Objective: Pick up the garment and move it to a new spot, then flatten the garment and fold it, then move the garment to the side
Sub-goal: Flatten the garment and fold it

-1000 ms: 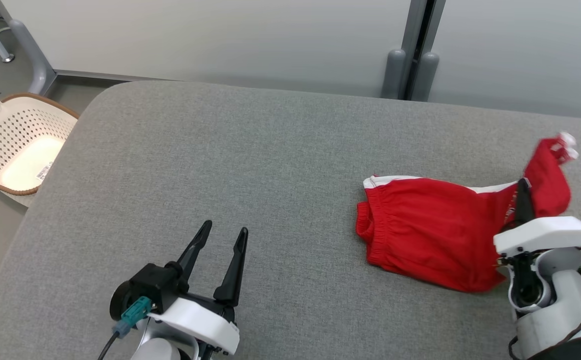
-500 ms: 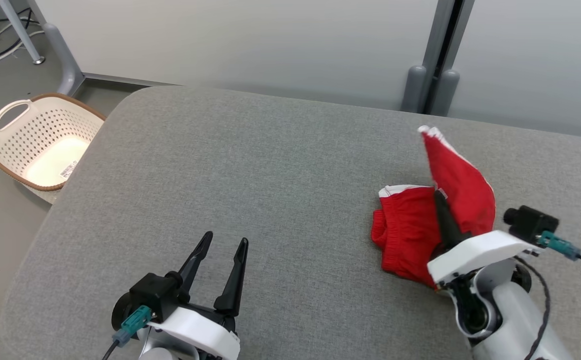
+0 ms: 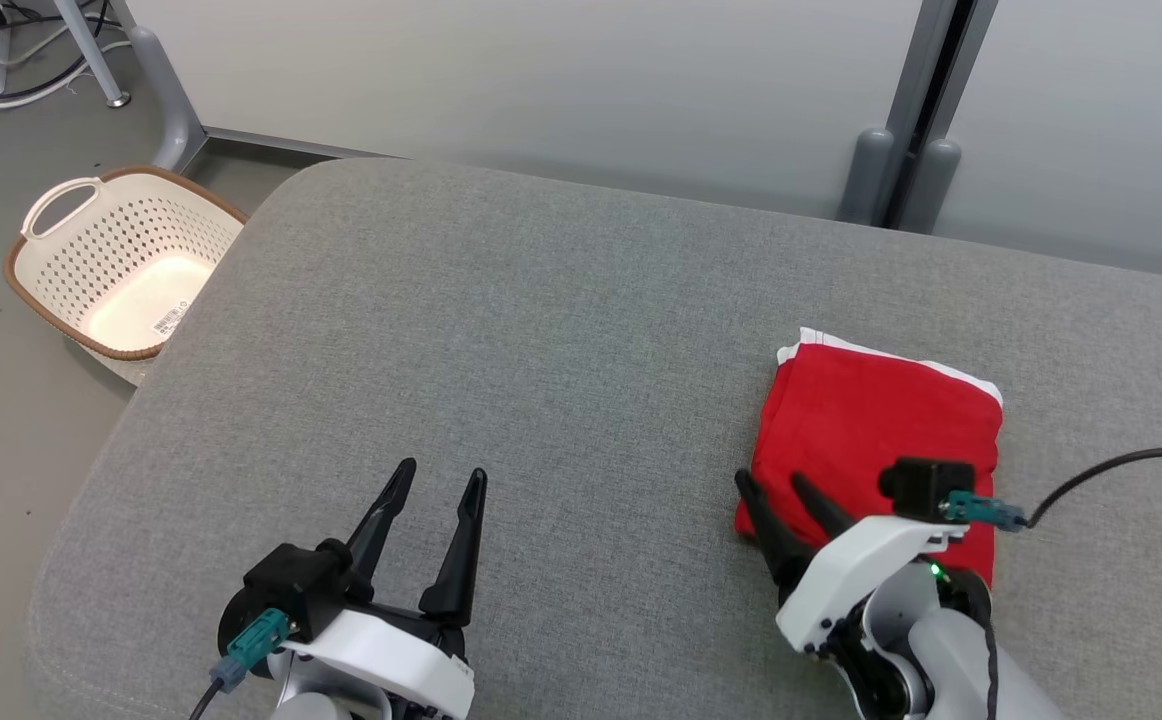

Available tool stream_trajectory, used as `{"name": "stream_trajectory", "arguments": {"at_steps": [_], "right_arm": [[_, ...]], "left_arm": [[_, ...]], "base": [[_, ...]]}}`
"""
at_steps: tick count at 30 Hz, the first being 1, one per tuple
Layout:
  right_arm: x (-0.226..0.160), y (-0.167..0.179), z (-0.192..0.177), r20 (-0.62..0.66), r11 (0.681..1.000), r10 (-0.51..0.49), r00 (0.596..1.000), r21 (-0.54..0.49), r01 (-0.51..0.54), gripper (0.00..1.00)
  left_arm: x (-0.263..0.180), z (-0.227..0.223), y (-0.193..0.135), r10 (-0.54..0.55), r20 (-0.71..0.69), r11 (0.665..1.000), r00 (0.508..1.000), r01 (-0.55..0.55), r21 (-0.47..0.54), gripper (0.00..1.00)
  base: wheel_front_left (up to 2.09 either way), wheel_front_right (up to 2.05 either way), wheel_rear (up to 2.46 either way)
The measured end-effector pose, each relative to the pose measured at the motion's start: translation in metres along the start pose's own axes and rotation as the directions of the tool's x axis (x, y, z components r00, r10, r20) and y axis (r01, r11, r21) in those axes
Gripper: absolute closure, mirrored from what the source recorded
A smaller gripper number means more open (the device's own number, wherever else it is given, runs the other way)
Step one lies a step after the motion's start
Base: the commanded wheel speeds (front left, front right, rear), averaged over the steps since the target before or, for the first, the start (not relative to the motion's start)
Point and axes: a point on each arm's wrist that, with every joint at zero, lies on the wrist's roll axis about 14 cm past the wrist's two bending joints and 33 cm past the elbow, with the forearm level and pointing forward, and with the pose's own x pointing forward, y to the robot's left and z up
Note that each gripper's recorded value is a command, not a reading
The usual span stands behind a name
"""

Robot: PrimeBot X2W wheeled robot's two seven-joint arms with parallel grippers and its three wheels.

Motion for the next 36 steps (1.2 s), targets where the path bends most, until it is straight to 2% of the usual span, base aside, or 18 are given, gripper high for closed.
{"name": "stream_trajectory", "arguments": {"at_steps": [3, 6, 10, 14, 15, 18, 23, 28, 31, 36], "right_arm": [[-0.001, -0.003, -0.022, -0.083, 1.000, -0.008, 0.996, -0.009, 0.007, 0.00], [-0.004, -0.006, -0.044, -0.164, 0.997, -0.018, 0.986, -0.073, 0.006, 0.00], [-0.004, -0.010, -0.044, -0.159, 0.996, -0.030, 0.987, -0.092, 0.016, 0.00], [-0.003, -0.009, -0.022, -0.064, 0.991, -0.017, 0.998, -0.134, 0.008, 0.00], [-0.006, -0.015, -0.001, 0.016, 0.983, -0.019, 1.000, -0.185, 0.021, 0.00], [-0.017, -0.031, 0.024, 0.121, 0.970, -0.040, 0.992, -0.234, 0.067, 0.00], [-0.046, -0.061, 0.063, 0.265, 0.916, -0.080, 0.961, -0.361, 0.175, 0.00], [-0.080, -0.078, 0.086, 0.386, 0.887, -0.135, 0.913, -0.363, 0.285, 0.00], [-0.104, -0.089, 0.091, 0.440, 0.856, -0.180, 0.880, -0.371, 0.360, 0.00], [-0.138, -0.099, 0.090, 0.509, 0.827, -0.261, 0.820, -0.321, 0.462, 0.00]], "left_arm": [[0.000, -0.002, 0.000, 0.000, -0.005, 1.000, 1.000, 0.000, -0.001, 0.00], [0.001, -0.003, -0.001, -0.001, -0.009, 1.000, 1.000, 0.001, -0.003, 0.00], [0.003, -0.004, -0.001, -0.003, -0.012, 1.000, 1.000, 0.003, -0.005, 0.00], [0.007, -0.004, -0.005, -0.018, -0.012, 1.000, 1.000, 0.018, -0.004, 0.00], [0.010, -0.003, -0.008, -0.030, -0.009, 1.000, 1.000, 0.030, -0.002, 0.00], [0.016, 0.000, -0.016, -0.054, 0.003, 0.999, 0.999, 0.054, 0.001, 0.00], [0.026, 0.006, -0.031, -0.104, 0.023, 0.995, 0.994, 0.104, 0.006, 0.00], [0.036, 0.013, -0.045, -0.146, 0.049, 0.989, 0.988, 0.146, -0.005, 0.00], [0.041, 0.017, -0.049, -0.158, 0.063, 0.987, 0.986, 0.159, -0.010, 0.00], [0.046, 0.022, -0.057, -0.190, 0.074, 0.982, 0.979, 0.187, 0.040, 0.00]], "base": [[0.00, 0.00, 0.00], [0.00, 0.00, 0.00], [0.00, 0.00, 0.00], [0.00, 0.00, 0.00], [0.00, 0.00, 0.00], [0.00, 0.00, 0.00], [0.00, 0.00, 0.00], [0.00, 0.00, 0.00], [0.00, 0.00, 0.00], [0.00, 0.00, 0.00]]}}
